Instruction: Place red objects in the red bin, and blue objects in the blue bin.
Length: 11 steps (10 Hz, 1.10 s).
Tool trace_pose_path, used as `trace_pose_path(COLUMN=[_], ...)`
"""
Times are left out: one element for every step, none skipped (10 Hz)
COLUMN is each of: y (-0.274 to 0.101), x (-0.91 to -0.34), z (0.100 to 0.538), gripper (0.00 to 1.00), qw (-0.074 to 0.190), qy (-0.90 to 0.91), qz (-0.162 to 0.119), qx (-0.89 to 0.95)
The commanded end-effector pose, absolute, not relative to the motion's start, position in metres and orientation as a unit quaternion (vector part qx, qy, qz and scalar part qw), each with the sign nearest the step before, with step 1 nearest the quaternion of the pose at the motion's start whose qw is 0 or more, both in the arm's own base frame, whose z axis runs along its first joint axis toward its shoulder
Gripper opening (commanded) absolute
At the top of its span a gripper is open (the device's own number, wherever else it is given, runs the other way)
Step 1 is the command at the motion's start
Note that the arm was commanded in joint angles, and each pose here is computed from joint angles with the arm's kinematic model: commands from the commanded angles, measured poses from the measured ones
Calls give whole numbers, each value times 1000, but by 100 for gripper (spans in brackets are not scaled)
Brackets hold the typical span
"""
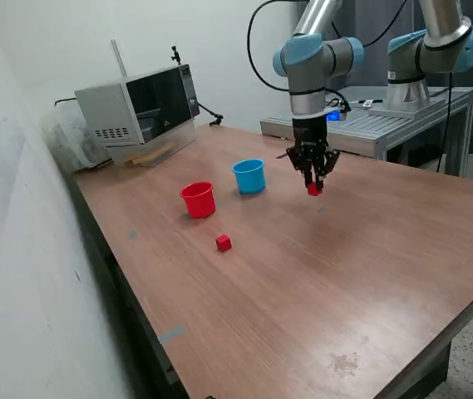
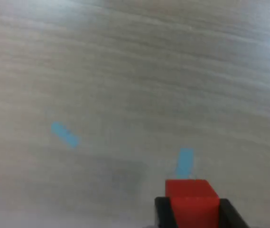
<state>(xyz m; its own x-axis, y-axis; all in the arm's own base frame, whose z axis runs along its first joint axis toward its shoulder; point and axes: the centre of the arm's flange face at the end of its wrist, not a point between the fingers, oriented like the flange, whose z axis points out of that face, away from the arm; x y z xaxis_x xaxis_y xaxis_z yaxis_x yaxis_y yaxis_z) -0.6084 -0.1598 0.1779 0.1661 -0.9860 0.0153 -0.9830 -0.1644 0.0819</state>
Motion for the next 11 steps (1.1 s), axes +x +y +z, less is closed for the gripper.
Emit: trace_pose_path(y=[-158,-158,-157,-141,-116,-102,-79,-58,-29,-5,18], x=[-591,-588,-591,-609,-631,-658,-687,-714,-745,-764,-779], z=[268,290,297,313,325,332,327,318,301,288,273], gripper=[0,0,0,0,0,0,0,0,0,0,0], qw=[65,75,79,90,98,96,93,90,82,73,71], qy=[-643,-642,-642,-651,-666,-675,-687,-697,-710,-719,-728], qz=[-54,-69,-75,-90,-102,-102,-101,-102,-110,-117,-117], qx=[761,760,759,748,732,725,714,704,691,681,672])
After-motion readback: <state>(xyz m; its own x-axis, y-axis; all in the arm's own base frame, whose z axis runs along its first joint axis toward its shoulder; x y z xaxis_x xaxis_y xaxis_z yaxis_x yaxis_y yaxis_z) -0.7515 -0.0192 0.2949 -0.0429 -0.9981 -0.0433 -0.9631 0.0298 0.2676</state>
